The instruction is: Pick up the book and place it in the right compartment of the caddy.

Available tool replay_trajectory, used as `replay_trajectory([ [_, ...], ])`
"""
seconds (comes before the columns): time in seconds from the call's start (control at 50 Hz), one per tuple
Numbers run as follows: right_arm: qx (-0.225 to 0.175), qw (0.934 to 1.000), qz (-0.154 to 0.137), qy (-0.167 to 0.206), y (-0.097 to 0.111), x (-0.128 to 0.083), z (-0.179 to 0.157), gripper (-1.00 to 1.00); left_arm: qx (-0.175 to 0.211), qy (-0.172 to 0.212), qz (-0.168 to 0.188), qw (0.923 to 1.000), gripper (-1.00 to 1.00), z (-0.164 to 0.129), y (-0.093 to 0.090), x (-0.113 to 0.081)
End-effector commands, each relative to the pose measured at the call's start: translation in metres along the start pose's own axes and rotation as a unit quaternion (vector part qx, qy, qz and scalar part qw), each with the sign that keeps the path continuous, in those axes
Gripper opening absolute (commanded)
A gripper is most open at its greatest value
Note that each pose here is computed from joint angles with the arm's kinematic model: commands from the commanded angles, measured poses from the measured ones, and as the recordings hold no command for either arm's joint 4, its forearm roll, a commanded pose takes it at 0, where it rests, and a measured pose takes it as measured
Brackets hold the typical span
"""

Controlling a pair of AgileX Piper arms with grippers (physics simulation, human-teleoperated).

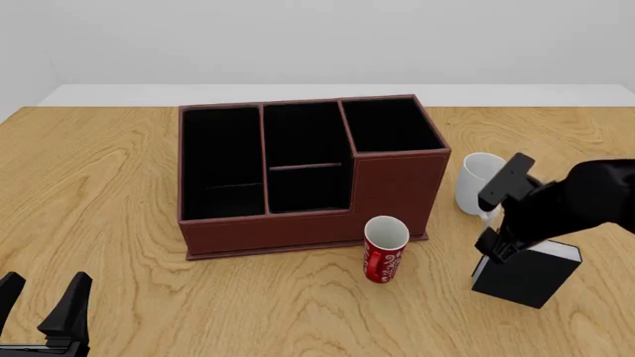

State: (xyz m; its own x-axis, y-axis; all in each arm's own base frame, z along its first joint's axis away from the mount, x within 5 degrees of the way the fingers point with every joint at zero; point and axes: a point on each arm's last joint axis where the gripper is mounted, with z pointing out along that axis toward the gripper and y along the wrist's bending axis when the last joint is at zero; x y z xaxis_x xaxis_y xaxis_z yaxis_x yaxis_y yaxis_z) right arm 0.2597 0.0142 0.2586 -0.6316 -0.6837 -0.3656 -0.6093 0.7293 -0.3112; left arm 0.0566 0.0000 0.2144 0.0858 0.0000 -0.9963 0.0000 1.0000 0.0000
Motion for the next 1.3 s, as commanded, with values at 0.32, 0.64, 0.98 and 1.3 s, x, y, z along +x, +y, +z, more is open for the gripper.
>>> replay_trajectory([
  [0.32, -0.024, 0.9983, 0.001, 0.053, -0.013, 0.021, 0.029, 1.0, 0.0, 0.0, 0.0, 1.0, 1.0, 0.0, 0.0, 0.0],
  [0.64, -0.026, 0.9982, 0.009, 0.054, -0.005, 0.025, 0.024, -1.0, 0.0, 0.0, 0.0, 1.0, 1.0, 0.0, 0.0, 0.0],
  [0.98, -0.037, 0.9992, -0.011, 0.013, 0.026, -0.003, -0.034, -1.0, 0.0, 0.0, 0.0, 1.0, 1.0, 0.0, 0.0, 0.0],
  [1.3, -0.05, 0.9972, 0.019, -0.052, 0.056, -0.023, -0.096, -1.0, 0.0, 0.0, 0.0, 1.0, 1.0, 0.0, 0.0, 0.0],
])
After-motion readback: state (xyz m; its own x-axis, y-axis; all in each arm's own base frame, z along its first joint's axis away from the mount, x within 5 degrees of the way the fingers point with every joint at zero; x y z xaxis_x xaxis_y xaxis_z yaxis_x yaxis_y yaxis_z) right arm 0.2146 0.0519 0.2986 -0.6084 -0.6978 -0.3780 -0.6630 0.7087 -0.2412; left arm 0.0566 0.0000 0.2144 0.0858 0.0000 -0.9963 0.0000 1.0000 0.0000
